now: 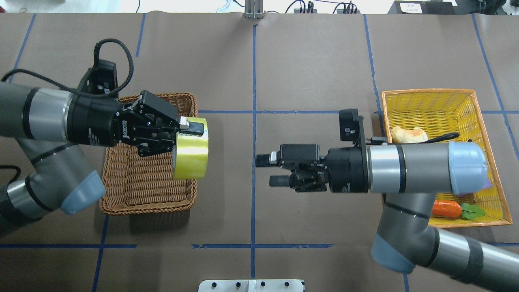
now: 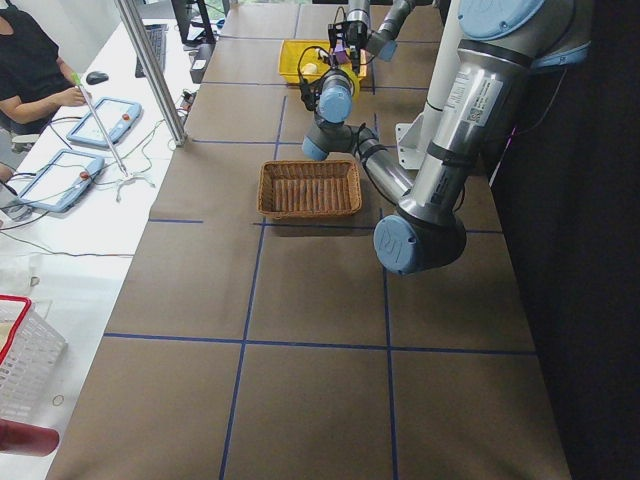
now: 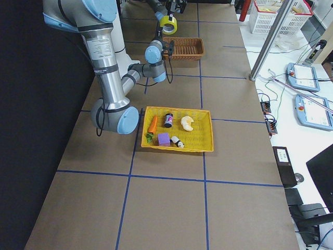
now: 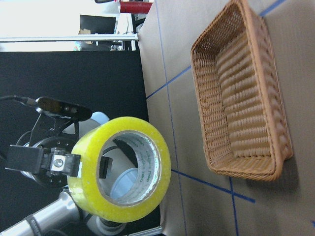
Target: Move tape to another basket
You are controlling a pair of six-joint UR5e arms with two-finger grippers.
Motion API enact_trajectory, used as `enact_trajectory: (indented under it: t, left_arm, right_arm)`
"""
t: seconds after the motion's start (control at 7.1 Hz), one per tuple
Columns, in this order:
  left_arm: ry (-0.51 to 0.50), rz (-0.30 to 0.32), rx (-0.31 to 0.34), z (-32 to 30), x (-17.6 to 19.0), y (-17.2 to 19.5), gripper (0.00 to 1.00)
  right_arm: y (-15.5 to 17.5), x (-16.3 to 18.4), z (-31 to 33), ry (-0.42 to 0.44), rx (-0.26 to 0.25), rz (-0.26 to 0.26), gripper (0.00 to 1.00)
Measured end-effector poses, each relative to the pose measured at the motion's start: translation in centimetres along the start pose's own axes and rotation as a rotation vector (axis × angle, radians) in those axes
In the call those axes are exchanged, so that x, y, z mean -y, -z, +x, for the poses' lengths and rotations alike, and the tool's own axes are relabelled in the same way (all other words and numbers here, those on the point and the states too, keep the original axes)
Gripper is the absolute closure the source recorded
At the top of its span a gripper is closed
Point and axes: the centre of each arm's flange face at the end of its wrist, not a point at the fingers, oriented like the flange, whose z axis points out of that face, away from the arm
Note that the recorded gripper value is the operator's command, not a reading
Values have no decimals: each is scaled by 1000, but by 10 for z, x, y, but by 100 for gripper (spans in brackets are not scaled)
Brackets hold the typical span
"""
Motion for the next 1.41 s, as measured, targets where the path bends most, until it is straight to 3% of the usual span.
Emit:
enact_trajectory:
  t: [0.42,0.85,1.13,1.41]
  left_arm:
    - [-47,39,250,0,37,6,100]
    - [-93,65,453,-14,70,11,100]
    - [-140,68,553,-32,82,5,100]
    - [-179,90,662,-60,89,-13,100]
  right_arm:
    - [40,82,-14,141,-233,121,0]
    - [98,165,-2,291,-579,280,0]
    - [143,202,18,406,-819,276,0]
    - [187,228,22,478,-1002,205,0]
